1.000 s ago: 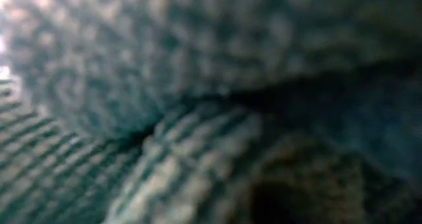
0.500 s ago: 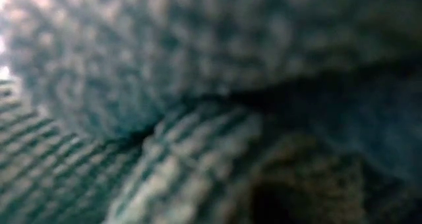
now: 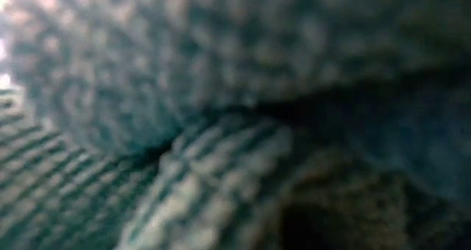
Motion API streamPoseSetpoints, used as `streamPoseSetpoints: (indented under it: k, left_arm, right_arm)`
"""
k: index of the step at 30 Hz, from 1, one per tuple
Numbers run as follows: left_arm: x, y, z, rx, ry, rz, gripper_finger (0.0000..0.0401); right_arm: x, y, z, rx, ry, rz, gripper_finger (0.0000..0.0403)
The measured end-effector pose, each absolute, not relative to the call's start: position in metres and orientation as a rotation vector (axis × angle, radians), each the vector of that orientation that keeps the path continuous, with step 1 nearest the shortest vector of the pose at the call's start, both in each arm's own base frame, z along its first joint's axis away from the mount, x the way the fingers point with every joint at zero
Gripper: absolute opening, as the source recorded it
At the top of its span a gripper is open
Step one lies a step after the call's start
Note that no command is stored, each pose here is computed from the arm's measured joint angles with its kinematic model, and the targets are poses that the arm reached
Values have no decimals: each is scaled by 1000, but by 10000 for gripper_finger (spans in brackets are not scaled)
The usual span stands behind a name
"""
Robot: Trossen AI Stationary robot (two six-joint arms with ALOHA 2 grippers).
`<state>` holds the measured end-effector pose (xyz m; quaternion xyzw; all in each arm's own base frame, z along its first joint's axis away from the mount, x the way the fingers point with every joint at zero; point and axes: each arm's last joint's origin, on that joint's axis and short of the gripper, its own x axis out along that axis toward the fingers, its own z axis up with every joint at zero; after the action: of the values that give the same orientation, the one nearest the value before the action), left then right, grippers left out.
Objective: Sort microfiber towel by color & place in baskets
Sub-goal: Put the light-blue microfiber towel into the left wire basket
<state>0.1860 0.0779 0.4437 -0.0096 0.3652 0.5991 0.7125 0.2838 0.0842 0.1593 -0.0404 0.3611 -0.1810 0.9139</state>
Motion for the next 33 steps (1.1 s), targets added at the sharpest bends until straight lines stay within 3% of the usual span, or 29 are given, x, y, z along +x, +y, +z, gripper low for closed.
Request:
streamPoseSetpoints:
  k: [5, 15, 22, 33]
  left_arm:
    - [186, 80, 442, -69, 862, 1253, 3]
    - [182, 93, 440, -90, 872, 1313, 2]
    - [197, 107, 419, -92, 942, 1170, 2]
    - [189, 133, 387, -210, 1074, 1132, 2]
  right_arm:
    - [284, 84, 159, -83, 744, -372, 224]
    - [284, 84, 159, -83, 744, -372, 224]
    - [284, 84, 159, -83, 744, -372, 224]
    - [283, 84, 159, -84, 748, -371, 224]
